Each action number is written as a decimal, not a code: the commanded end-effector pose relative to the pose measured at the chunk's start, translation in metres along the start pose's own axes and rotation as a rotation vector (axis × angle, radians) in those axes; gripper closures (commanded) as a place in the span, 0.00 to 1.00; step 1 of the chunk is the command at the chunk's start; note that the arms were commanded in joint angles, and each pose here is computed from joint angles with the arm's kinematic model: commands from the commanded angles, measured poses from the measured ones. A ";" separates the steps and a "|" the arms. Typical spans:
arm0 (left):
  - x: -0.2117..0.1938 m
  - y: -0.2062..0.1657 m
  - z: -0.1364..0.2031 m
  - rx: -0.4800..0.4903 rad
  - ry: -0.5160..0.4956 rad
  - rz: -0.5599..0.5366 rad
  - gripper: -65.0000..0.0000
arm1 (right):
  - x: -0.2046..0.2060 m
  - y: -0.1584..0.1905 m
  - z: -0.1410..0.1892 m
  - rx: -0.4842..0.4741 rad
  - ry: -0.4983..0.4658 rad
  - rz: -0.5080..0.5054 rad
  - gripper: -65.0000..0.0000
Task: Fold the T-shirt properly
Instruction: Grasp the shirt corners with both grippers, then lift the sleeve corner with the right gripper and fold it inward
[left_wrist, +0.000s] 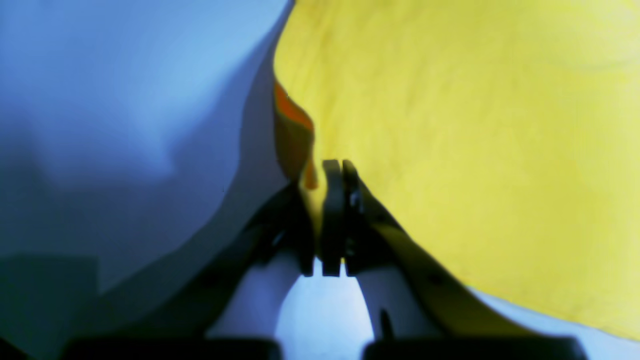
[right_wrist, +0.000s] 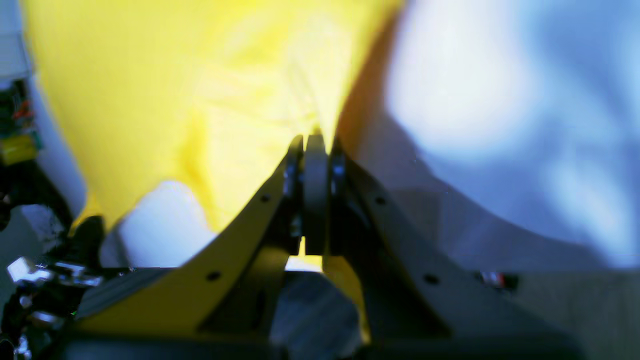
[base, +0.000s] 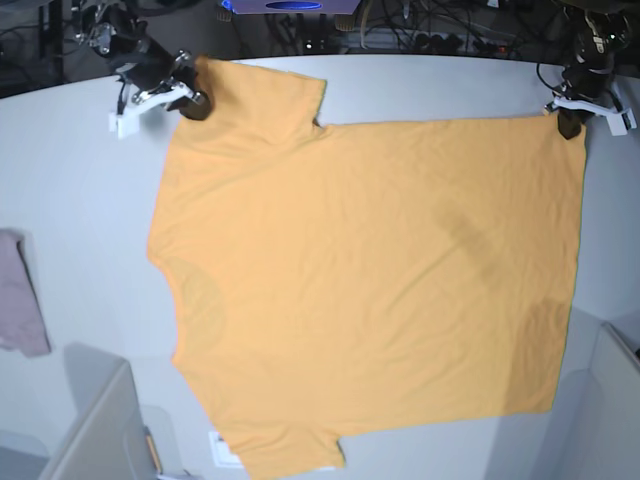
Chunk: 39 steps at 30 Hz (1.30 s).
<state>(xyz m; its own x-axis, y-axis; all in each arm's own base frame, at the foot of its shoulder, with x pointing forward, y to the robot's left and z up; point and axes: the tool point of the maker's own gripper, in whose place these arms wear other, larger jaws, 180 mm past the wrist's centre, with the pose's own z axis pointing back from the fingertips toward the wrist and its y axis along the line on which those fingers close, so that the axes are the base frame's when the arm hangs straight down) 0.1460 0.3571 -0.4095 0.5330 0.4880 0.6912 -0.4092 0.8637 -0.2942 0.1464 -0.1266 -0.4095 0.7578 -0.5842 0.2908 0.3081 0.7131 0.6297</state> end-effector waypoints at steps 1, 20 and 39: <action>0.015 -0.003 0.004 -0.012 -0.040 -0.023 1.00 | 0.007 0.008 0.004 0.025 -0.024 0.018 1.00; 0.070 -0.039 -0.016 -0.048 -0.121 -0.015 1.00 | 0.070 0.076 -0.001 0.283 -0.126 -0.019 1.00; 0.109 -0.064 -0.039 -0.061 -0.184 -0.027 1.00 | 0.121 0.109 -0.036 0.367 -0.103 0.002 1.00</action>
<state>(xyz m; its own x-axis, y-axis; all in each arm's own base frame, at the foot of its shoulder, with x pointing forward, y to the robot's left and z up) 0.2544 0.3538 -0.3544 0.4282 0.4595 0.7781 -0.3628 0.8761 -0.3176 0.2845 -0.1046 -0.3457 0.7088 -0.6276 0.3220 0.1074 0.5472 0.8301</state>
